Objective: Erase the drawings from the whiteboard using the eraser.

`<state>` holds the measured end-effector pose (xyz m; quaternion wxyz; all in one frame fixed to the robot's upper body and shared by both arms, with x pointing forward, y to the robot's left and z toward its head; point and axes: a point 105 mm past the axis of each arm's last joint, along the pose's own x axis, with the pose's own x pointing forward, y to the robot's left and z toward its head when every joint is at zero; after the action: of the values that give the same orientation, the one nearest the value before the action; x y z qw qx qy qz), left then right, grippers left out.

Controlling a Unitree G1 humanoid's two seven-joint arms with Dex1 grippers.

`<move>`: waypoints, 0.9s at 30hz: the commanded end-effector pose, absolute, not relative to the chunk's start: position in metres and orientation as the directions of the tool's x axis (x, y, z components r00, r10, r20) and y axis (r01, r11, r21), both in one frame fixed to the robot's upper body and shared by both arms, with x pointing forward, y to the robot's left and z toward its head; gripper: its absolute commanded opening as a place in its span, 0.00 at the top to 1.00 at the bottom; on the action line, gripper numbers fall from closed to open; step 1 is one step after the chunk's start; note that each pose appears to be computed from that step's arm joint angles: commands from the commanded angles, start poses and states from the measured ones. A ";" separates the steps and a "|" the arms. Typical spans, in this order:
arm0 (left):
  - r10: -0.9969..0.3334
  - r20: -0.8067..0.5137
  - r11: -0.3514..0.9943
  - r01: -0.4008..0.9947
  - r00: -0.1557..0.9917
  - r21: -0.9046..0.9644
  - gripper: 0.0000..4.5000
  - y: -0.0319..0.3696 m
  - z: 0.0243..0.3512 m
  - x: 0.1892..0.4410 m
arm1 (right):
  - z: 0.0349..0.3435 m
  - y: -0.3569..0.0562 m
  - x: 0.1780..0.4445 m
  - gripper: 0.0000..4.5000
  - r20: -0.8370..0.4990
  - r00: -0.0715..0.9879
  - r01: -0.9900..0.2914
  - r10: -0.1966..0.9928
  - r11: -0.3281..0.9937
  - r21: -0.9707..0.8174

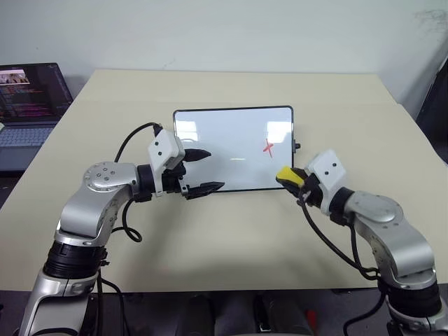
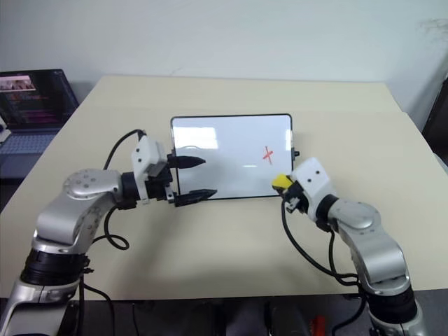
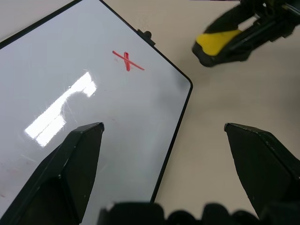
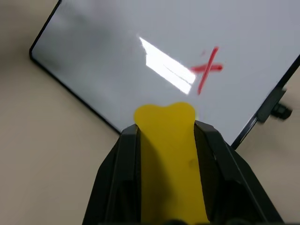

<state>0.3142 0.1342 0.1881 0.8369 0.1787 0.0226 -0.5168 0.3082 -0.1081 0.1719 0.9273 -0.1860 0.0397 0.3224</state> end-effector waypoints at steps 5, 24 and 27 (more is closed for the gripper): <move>-0.851 -0.219 0.407 0.863 0.477 0.299 0.00 0.138 0.189 0.308 | 0.199 -0.096 0.352 0.73 -0.069 0.854 -0.484 0.516 0.738 -0.471; -0.839 -0.216 0.433 0.854 0.499 0.288 0.00 0.143 0.191 0.304 | 0.180 -0.094 0.383 0.73 -0.116 0.865 -0.470 0.488 0.709 -0.526; -0.841 -0.217 0.432 0.856 0.496 0.285 0.00 0.143 0.191 0.304 | 0.196 -0.097 0.393 0.73 -0.044 0.892 -0.401 0.450 0.743 -0.537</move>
<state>0.3060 0.1416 0.1771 0.8450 0.1700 0.0434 -0.5052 0.3876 -0.0906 0.1709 0.9256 -0.2756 -0.0004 0.2594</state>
